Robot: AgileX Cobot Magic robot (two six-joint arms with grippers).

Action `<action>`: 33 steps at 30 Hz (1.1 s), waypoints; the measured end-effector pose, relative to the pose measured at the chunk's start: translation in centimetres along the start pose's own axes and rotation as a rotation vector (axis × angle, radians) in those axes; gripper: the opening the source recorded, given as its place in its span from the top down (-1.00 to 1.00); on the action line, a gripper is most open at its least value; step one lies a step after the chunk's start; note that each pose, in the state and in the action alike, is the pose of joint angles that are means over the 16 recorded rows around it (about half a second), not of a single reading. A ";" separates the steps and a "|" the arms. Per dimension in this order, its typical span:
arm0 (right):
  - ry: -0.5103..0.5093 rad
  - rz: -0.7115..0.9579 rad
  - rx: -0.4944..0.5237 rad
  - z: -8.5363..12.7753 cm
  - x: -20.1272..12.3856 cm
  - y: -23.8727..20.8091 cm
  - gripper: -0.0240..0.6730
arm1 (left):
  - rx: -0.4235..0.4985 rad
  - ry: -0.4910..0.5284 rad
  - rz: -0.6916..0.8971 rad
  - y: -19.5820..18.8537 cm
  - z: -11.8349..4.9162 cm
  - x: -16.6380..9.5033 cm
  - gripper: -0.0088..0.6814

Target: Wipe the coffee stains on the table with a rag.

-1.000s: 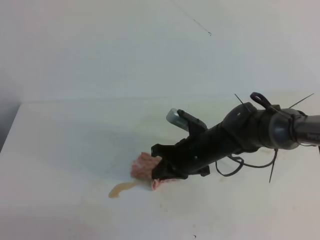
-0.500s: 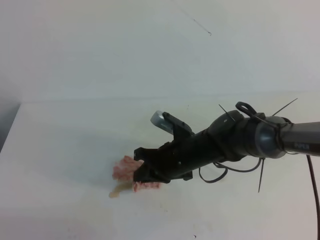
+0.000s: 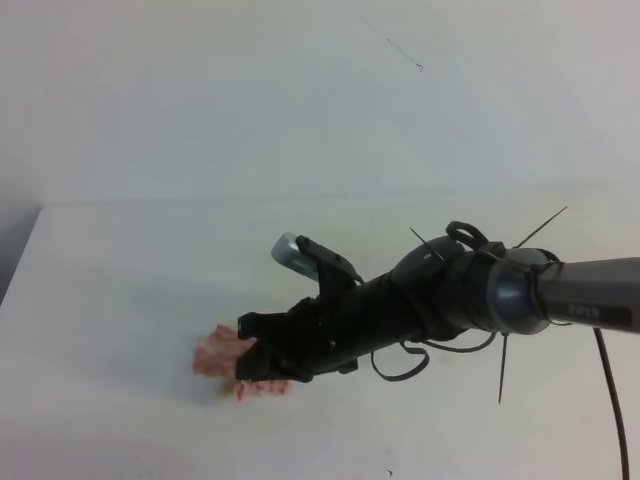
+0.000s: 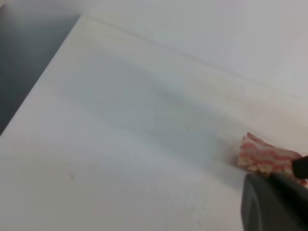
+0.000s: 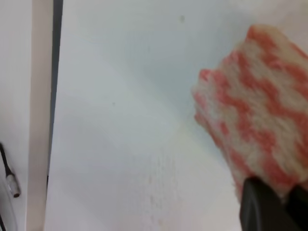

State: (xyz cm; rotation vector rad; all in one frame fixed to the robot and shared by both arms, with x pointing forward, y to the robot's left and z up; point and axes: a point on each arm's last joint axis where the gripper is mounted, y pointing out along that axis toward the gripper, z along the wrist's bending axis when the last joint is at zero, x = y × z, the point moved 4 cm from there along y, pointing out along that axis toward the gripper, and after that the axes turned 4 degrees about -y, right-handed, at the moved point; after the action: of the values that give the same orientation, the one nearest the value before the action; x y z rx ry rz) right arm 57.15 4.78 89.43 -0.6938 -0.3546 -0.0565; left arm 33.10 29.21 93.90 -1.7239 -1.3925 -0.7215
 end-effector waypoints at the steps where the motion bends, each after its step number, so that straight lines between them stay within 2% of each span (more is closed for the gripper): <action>1: -0.005 0.003 -0.001 0.1 -0.1 0.1 0.93 | 0.000 0.000 0.000 0.0 0.0 0.0 0.97; 8: -0.024 0.034 -0.014 -0.2 -1.2 1.3 0.93 | 0.000 0.000 0.000 0.0 0.0 0.0 0.97; 18: 0.013 0.053 -0.060 -2.5 -1.9 2.8 0.93 | 0.000 0.000 0.000 0.0 0.0 0.0 0.97; 33: 0.075 -0.040 -0.153 -6.4 1.0 1.1 0.93 | 0.000 -0.002 0.000 0.0 0.0 0.0 0.97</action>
State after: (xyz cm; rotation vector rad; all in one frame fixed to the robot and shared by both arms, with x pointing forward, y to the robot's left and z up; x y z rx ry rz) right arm 60.16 1.61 84.52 -0.8334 -0.2946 -0.1487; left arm 33.10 29.20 93.90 -1.7252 -1.3933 -0.7206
